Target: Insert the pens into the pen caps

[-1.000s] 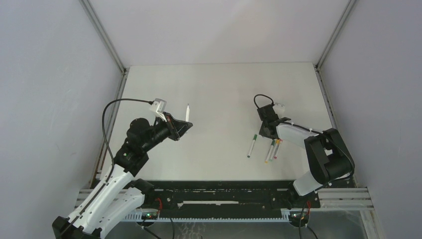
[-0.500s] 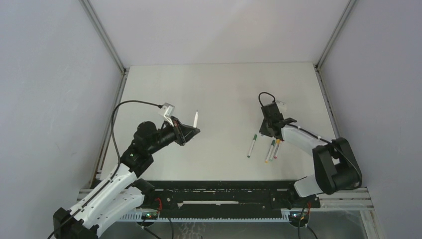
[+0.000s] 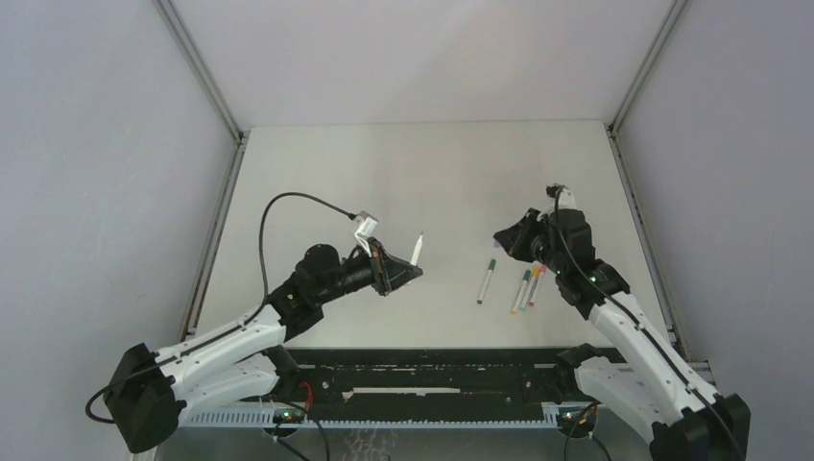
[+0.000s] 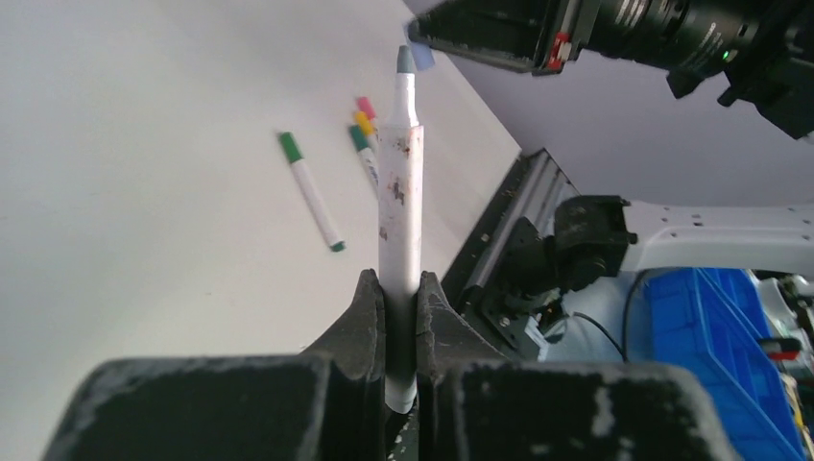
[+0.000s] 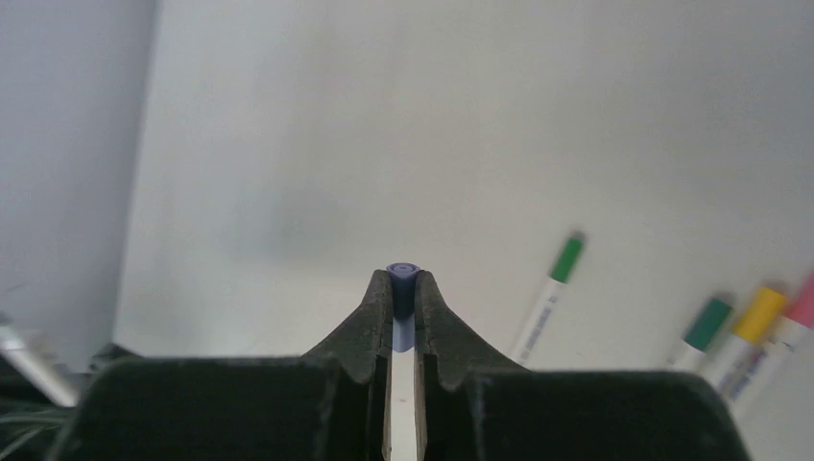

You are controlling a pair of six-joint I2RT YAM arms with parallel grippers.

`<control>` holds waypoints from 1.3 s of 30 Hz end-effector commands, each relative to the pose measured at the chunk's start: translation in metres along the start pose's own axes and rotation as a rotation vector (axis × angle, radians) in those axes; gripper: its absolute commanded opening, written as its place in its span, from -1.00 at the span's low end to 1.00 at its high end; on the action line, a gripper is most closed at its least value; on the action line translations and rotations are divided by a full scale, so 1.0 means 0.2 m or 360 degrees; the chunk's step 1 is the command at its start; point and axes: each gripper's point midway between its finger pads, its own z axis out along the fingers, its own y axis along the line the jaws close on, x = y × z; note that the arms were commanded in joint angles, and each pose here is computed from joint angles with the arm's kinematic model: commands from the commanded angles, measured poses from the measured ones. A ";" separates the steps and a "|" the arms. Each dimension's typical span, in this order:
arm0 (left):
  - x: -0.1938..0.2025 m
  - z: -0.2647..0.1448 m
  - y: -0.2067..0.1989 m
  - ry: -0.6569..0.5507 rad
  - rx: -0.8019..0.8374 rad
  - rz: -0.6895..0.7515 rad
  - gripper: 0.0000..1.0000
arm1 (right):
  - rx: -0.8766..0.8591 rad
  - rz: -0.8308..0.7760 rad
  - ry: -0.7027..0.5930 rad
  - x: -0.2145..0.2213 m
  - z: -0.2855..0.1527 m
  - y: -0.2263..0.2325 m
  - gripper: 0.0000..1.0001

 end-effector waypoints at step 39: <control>-0.06 0.14 -0.46 0.0066 0.0361 0.0191 -1.00 | -0.1053 -0.0005 -0.0296 -0.14 -0.38 0.83 -1.00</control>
